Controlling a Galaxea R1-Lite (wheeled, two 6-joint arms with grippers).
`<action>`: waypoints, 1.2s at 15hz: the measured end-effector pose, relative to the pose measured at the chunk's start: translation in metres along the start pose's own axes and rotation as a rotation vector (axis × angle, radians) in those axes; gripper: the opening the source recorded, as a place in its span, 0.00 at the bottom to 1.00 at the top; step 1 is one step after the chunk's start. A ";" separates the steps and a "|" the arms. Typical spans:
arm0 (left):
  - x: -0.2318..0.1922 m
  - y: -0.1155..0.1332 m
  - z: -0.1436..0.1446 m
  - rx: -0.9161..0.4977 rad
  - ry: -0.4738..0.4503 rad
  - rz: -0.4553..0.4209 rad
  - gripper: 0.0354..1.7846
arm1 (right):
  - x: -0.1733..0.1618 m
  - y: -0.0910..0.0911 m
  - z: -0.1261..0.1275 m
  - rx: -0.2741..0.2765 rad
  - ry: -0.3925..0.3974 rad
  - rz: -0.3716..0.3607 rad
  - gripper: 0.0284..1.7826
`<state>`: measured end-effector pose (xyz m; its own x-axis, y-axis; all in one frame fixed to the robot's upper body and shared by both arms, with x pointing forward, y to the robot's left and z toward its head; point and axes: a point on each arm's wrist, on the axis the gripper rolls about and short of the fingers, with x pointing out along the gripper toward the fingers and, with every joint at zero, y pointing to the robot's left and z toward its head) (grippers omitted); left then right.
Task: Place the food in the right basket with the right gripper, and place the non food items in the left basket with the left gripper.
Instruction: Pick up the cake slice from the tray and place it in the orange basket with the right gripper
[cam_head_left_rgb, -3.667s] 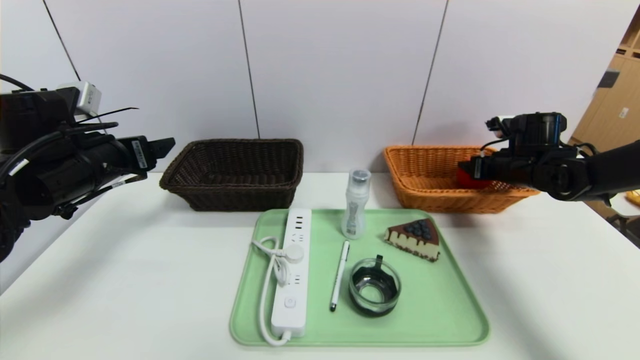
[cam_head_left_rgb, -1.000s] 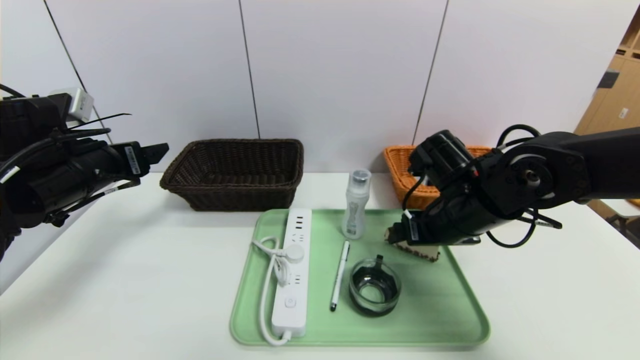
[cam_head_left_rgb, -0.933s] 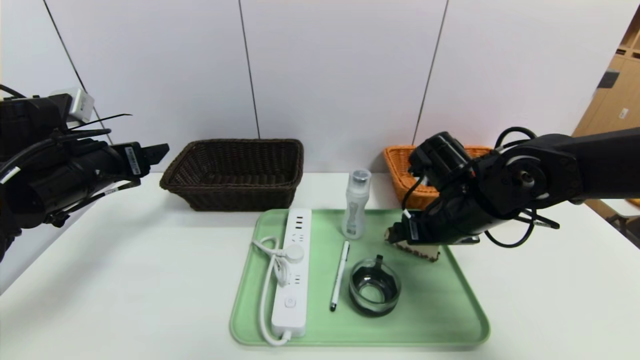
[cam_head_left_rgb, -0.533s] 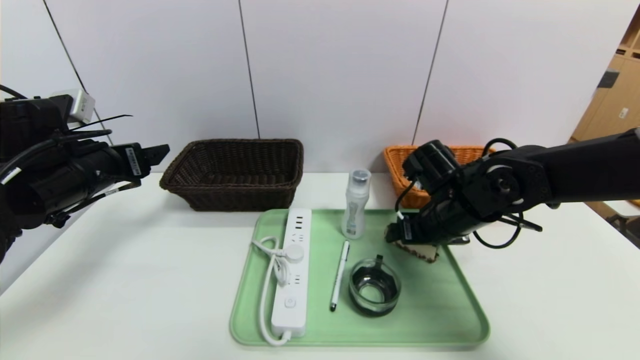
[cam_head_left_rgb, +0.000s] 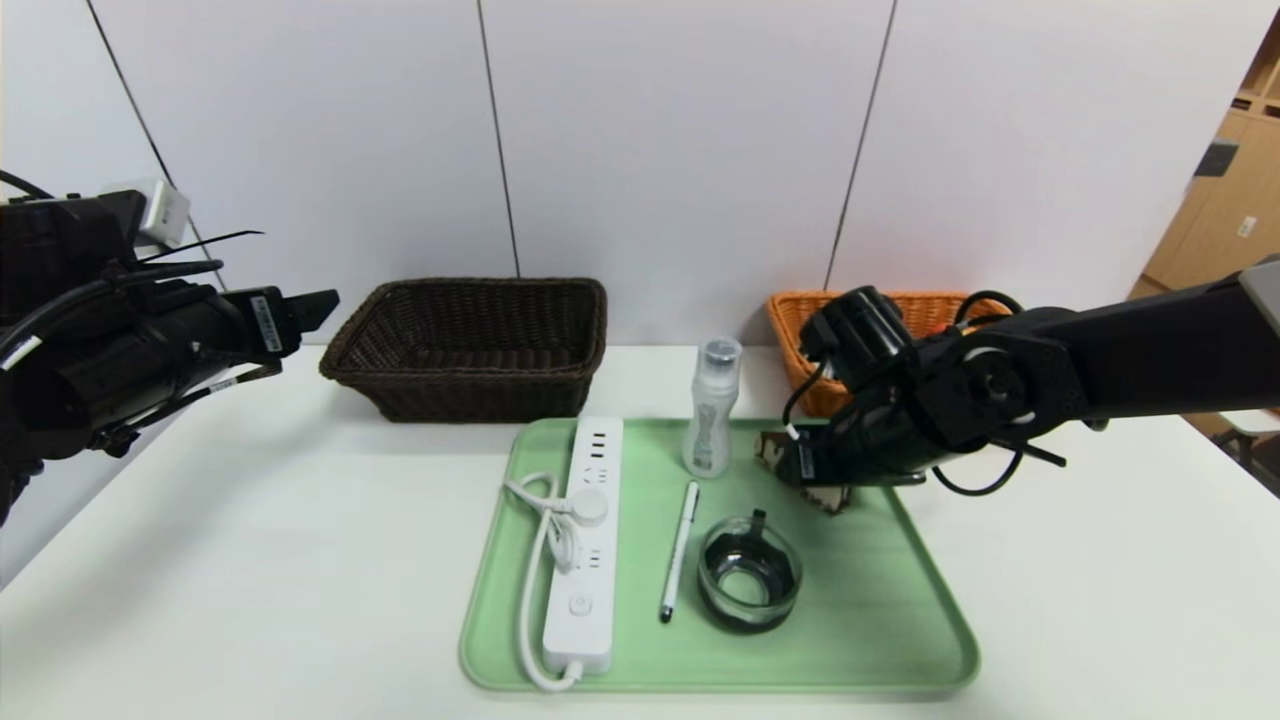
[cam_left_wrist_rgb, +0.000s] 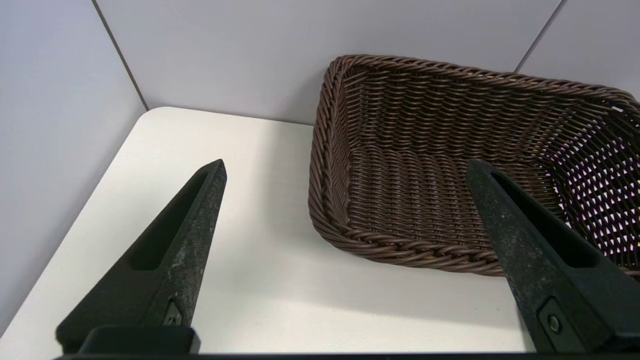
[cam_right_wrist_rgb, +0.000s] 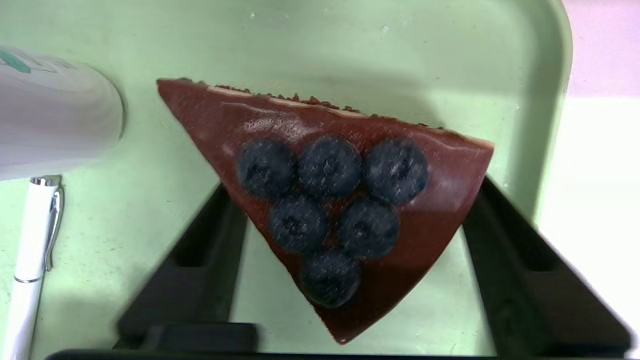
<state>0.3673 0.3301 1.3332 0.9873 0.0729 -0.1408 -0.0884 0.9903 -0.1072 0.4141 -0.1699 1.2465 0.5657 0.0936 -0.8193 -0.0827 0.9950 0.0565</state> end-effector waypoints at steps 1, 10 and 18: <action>0.000 0.000 0.000 0.000 0.000 0.000 0.94 | 0.000 0.000 -0.001 0.000 0.003 0.000 0.59; -0.004 0.001 -0.003 0.000 0.008 0.003 0.94 | -0.012 -0.002 -0.006 -0.006 -0.001 0.007 0.45; -0.005 0.001 -0.003 -0.020 0.008 0.001 0.94 | -0.129 -0.001 0.003 -0.058 -0.393 0.198 0.45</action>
<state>0.3624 0.3303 1.3308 0.9862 0.0729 -0.1486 -0.0921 0.9877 -0.1267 0.3431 -0.1828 1.3539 0.8024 0.2997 -0.5161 -0.2605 0.9539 0.1490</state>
